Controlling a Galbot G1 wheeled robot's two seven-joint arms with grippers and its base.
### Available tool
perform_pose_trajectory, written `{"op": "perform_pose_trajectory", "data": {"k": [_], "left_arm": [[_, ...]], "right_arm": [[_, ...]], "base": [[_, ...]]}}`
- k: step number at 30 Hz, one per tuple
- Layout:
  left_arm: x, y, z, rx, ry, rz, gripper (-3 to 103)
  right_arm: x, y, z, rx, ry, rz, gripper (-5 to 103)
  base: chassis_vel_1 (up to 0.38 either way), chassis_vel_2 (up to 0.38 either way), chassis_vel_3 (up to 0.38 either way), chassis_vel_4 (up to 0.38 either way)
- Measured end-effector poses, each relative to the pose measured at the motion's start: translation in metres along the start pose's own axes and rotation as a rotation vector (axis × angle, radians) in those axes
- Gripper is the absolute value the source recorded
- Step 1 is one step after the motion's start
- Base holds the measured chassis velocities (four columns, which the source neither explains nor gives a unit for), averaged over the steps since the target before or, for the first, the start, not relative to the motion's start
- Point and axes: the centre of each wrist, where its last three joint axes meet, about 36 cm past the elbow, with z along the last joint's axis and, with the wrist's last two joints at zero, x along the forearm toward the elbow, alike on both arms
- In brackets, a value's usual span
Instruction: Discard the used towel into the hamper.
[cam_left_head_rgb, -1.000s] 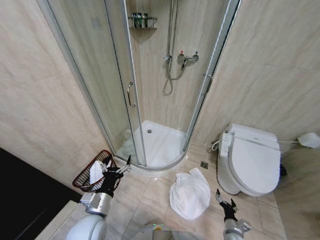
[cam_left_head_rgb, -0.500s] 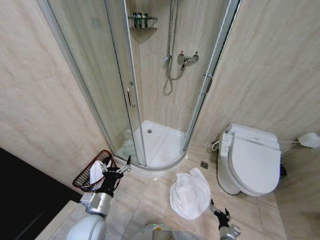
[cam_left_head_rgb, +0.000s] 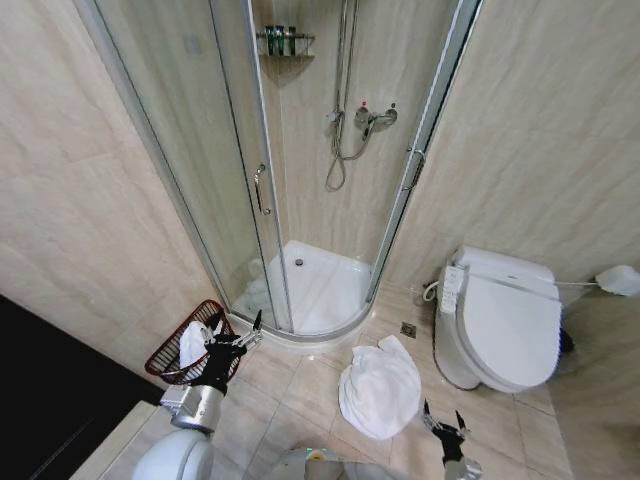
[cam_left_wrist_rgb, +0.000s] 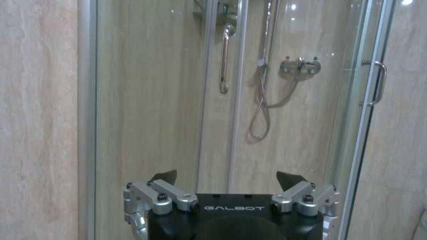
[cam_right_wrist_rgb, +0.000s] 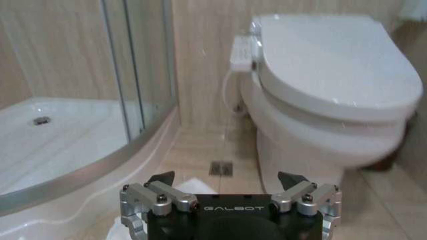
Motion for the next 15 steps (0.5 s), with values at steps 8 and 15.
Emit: {"op": "perform_pose_trajectory", "data": {"k": [8, 15], "left_arm": [[0.000, 0.000, 0.000, 0.000, 0.000, 0.000, 100], [0.000, 0.000, 0.000, 0.000, 0.000, 0.000, 100]], "right_arm": [[0.010, -0.001, 0.010, -0.107, 0.099, 0.030, 100], [0.008, 0.006, 0.013, -0.128, 0.084, -0.006, 100]], "base": [[0.000, 0.000, 0.000, 0.000], [0.000, 0.000, 0.000, 0.000]]}}
